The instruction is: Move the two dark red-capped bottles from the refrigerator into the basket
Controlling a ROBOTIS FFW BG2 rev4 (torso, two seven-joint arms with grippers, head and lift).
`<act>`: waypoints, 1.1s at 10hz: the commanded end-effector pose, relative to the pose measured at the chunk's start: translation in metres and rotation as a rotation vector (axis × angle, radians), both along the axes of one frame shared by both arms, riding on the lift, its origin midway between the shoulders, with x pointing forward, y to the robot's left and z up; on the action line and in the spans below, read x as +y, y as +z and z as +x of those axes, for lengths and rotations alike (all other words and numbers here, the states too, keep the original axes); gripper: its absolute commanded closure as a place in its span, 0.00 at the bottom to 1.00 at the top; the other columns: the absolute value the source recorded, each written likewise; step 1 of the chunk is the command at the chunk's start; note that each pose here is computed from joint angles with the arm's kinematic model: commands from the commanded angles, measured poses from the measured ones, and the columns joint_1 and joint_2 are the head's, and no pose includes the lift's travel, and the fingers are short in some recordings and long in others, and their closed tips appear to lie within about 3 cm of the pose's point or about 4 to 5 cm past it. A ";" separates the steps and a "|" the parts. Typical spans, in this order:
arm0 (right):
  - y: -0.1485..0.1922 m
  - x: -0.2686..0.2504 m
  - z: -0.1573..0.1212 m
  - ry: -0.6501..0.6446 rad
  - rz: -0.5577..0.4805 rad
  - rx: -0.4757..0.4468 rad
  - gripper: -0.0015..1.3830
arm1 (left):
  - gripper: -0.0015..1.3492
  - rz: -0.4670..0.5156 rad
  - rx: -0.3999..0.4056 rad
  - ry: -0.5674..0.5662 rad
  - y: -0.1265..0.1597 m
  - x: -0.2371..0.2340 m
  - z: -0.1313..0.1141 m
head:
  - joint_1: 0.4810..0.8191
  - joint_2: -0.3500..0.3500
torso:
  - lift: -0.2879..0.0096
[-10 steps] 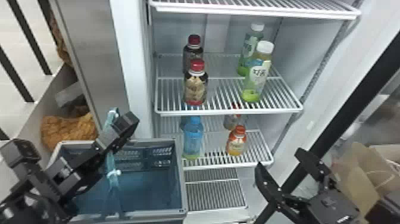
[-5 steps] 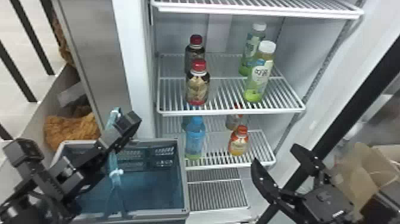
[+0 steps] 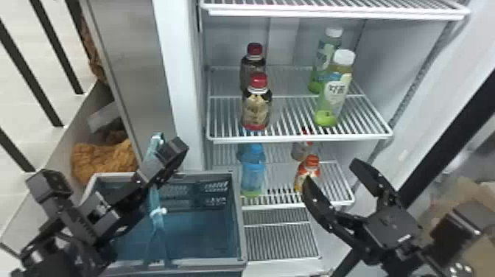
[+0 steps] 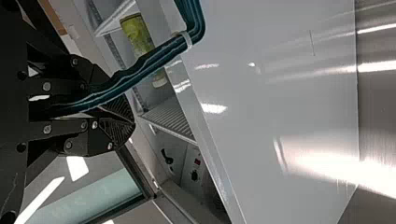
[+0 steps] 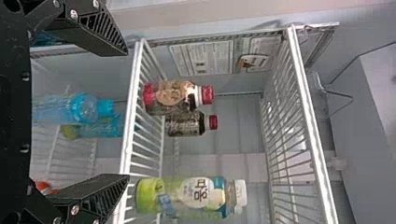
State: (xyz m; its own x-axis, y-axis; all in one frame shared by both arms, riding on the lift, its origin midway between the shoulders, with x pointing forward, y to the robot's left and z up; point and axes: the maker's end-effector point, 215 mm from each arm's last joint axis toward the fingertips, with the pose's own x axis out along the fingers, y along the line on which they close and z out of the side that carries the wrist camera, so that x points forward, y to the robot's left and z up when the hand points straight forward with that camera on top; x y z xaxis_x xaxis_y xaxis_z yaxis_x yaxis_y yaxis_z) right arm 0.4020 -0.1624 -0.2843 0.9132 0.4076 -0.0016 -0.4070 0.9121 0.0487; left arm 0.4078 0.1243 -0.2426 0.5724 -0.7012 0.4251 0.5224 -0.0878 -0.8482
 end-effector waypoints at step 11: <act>0.008 0.051 0.094 0.067 0.023 -0.039 0.11 | 0.89 0.001 -0.004 -0.015 0.002 -0.005 0.001 | 0.63 0.49 | 0.85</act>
State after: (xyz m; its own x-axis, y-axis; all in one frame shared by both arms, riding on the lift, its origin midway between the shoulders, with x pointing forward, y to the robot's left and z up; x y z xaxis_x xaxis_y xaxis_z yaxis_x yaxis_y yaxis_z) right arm 0.4906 -0.1165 -0.2767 0.8872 0.4593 0.0431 -0.4612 0.8857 0.0539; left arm 0.4084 0.1195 -0.2420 0.5619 -0.7095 0.4253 0.5218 -0.0948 -0.8478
